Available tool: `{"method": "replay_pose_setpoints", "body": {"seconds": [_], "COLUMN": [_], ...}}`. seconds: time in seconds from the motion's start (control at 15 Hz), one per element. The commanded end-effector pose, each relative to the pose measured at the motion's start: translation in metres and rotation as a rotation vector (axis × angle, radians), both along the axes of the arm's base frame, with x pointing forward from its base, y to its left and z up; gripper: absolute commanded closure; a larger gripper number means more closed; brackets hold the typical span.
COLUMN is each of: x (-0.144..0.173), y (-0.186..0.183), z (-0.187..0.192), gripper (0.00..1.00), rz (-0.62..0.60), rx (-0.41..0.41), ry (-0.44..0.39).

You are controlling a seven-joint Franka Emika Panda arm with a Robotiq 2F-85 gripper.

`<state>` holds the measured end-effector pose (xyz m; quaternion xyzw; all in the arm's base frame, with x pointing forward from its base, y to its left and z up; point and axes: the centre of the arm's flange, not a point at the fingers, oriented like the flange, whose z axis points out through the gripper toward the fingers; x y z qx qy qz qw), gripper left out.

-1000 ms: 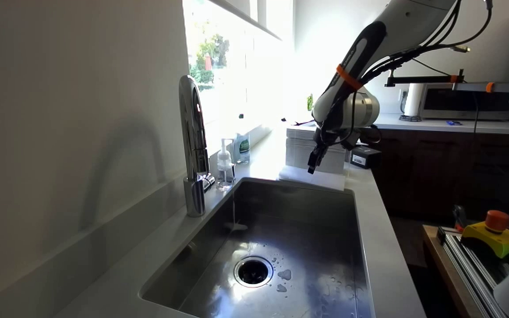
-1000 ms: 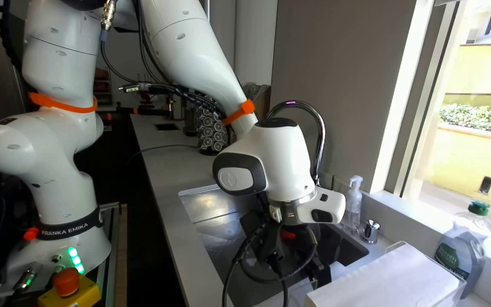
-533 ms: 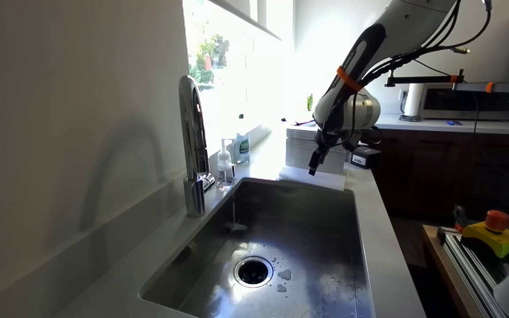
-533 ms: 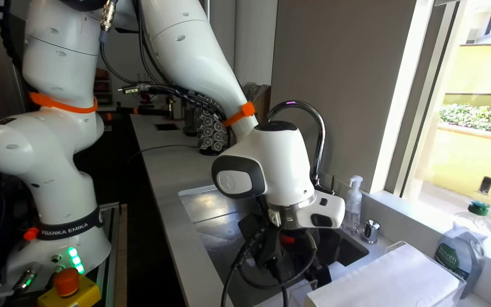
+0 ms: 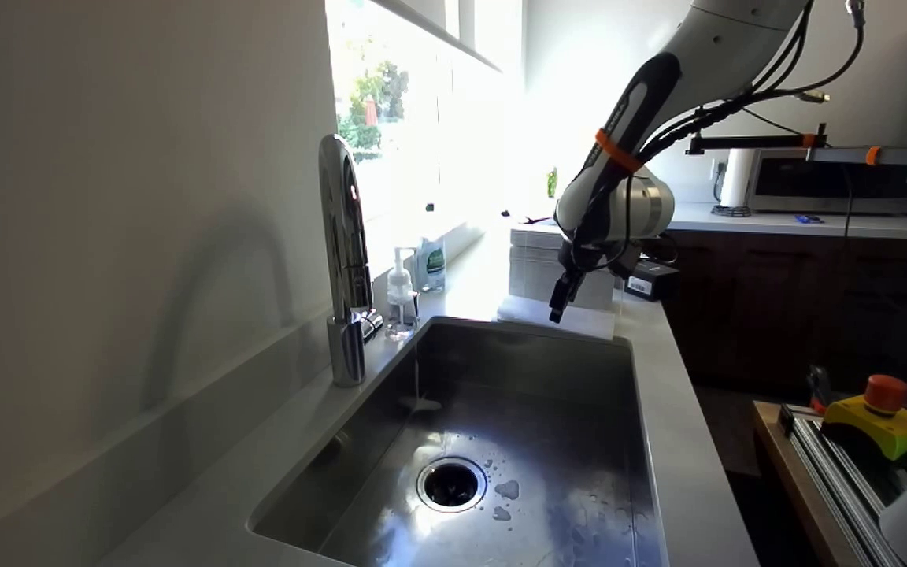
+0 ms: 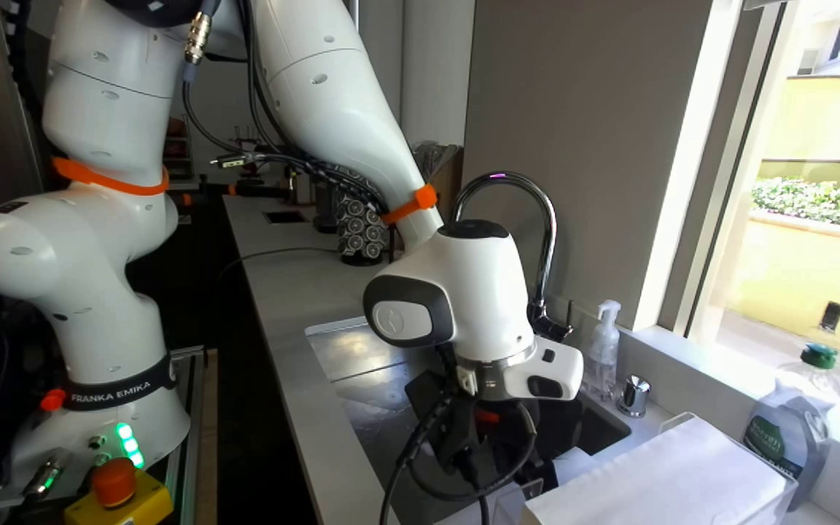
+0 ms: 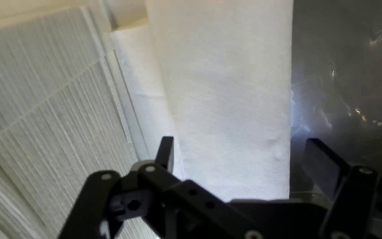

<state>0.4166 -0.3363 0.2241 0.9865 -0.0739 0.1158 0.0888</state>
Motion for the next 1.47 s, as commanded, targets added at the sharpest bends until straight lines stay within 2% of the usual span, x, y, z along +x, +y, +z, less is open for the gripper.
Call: {"method": "replay_pose_setpoints", "body": {"seconds": [0.0, 1.2, 1.27, 1.4], "x": [0.001, -0.004, -0.004, -0.004], "y": [-0.002, -0.012, -0.013, -0.014], "z": [-0.009, -0.019, -0.019, -0.019], "gripper": [0.00, 0.00, 0.15, 0.30], "rz": [0.015, -0.001, -0.003, -0.004], "rx": [-0.013, -0.023, -0.021, -0.021], "ry": [0.008, 0.021, 0.021, 0.020]}}
